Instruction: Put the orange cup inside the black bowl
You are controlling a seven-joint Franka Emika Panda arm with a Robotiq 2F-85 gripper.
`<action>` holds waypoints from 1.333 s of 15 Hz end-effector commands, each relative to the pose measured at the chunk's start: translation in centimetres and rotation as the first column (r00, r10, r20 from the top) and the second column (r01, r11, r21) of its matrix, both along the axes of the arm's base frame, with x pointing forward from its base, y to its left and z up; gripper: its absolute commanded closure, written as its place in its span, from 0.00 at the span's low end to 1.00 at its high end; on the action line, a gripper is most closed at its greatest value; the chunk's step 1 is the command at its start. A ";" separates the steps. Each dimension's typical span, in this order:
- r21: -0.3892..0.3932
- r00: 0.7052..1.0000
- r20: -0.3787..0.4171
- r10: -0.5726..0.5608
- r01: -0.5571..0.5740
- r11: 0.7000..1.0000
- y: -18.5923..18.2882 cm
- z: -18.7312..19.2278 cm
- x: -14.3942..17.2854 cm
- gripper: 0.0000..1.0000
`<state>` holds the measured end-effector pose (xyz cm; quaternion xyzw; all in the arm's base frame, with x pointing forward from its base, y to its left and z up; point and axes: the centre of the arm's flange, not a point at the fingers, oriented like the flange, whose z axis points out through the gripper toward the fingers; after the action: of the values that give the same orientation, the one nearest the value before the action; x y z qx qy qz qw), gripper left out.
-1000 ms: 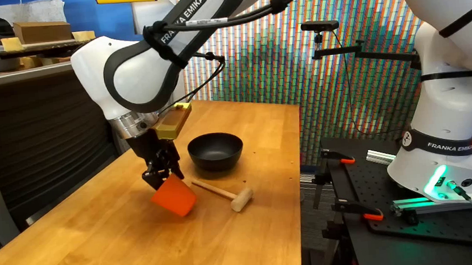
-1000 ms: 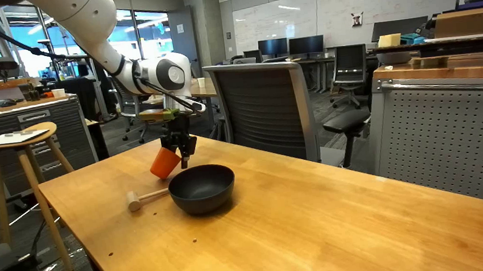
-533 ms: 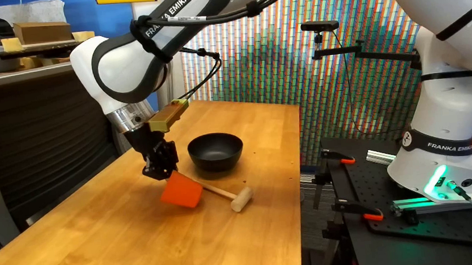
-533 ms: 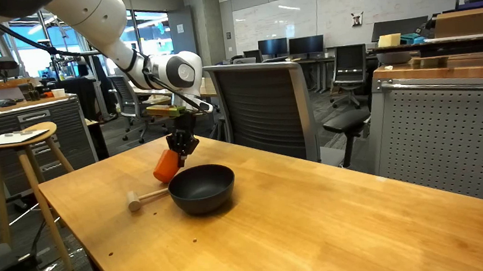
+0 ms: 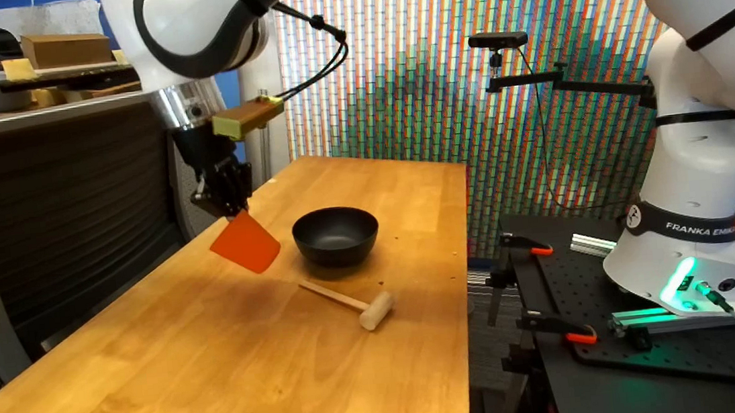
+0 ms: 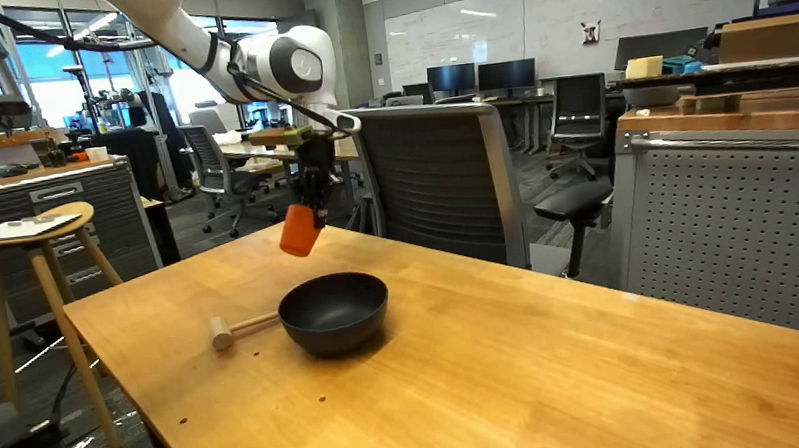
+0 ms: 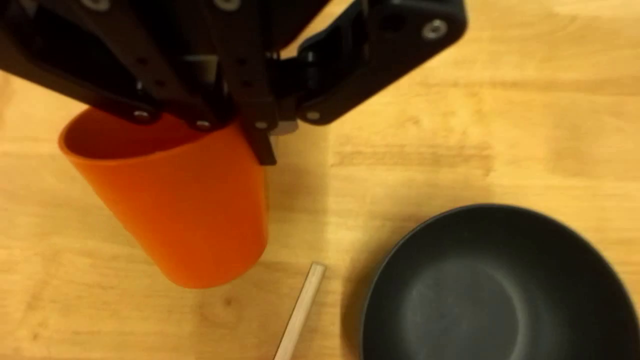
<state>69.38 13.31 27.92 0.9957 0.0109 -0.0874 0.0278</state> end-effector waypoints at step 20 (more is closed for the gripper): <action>-0.098 0.783 0.478 -0.398 0.498 0.862 -14.4 -1.9 -25.7 0.98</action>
<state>48.04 -0.47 27.16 0.9568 -0.2402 0.1098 0.1220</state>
